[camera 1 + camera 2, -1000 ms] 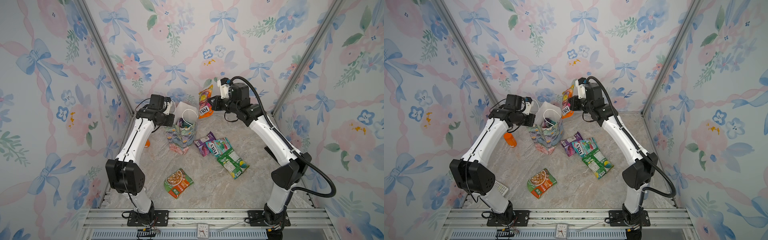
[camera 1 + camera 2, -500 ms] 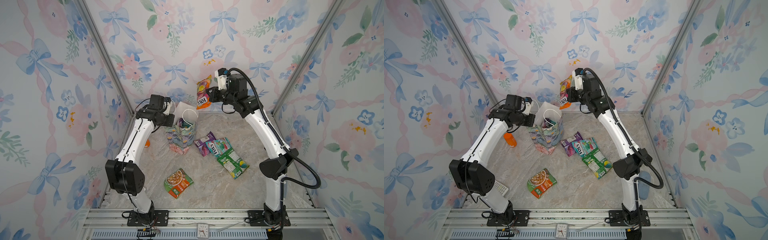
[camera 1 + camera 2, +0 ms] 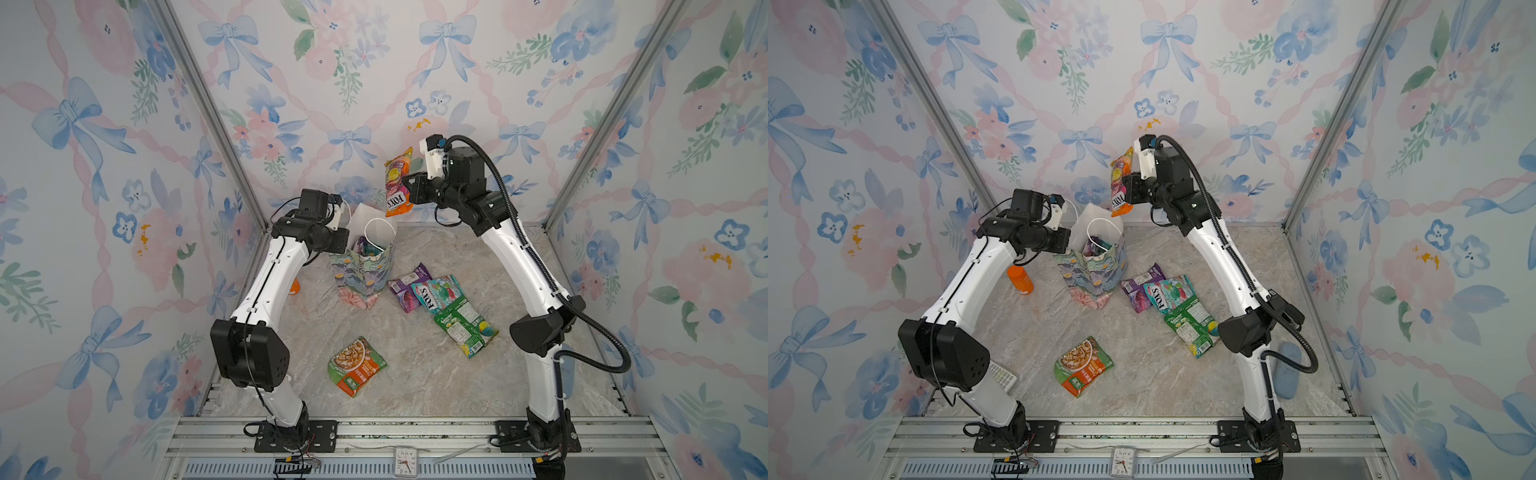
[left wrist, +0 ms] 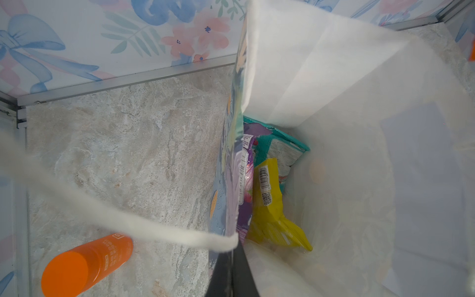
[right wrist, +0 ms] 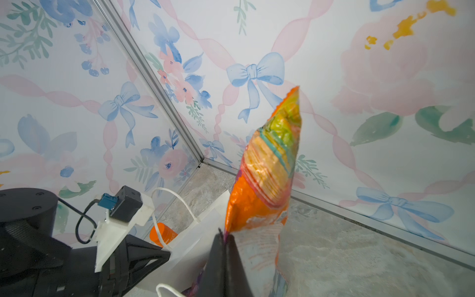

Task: Place the snacks into the paper bag
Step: 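Lower the orange packet into the bag opening beside the left gripper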

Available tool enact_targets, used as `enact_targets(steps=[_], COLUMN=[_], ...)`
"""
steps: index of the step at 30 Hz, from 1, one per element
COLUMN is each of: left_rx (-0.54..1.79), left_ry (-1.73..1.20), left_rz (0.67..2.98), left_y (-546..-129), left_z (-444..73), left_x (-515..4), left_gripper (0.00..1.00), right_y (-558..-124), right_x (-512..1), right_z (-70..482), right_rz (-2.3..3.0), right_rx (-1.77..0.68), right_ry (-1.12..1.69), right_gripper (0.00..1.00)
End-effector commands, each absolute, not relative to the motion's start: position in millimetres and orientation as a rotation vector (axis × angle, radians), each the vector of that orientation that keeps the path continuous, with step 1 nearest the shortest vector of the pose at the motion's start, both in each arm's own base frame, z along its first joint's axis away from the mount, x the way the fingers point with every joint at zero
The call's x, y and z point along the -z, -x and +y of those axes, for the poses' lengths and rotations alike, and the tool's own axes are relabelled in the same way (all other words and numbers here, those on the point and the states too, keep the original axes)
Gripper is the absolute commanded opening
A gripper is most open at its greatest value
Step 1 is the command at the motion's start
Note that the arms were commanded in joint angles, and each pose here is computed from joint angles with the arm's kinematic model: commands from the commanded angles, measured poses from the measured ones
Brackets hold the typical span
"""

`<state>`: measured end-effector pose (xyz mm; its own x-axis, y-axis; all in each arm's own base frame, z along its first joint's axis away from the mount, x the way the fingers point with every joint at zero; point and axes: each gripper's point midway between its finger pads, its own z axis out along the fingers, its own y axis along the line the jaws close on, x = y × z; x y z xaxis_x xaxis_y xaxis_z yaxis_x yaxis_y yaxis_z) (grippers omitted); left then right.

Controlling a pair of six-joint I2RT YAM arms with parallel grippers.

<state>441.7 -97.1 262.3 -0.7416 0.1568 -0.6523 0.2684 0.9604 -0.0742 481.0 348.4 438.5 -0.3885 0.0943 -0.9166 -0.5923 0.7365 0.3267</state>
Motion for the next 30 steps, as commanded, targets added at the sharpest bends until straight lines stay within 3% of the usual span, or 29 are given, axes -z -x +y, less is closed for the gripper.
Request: enact_targets(steps=[1,18,30], left_rx=[0.238,0.242,0.242], left_ry=[-0.290,-0.290,-0.292], left_rz=[2.443,2.435,2.429], left_y=[-428.7,-427.5,-426.5], left_z=[-96.3,-96.4,-96.5], left_x=[-261.8,-265.0,-267.2], left_gripper=[0.00,0.00,0.00], right_y=[-471.0,-456.2,-470.8], right_x=[-453.8,-433.4,-415.4], right_z=[373.6,429.6,438.8], right_rz=[1.764,1.769,1.769], right_rx=[-0.837,-0.917,-0.876], right_ry=[0.415,0.424,0.403], right_gripper=[0.00,0.00,0.00])
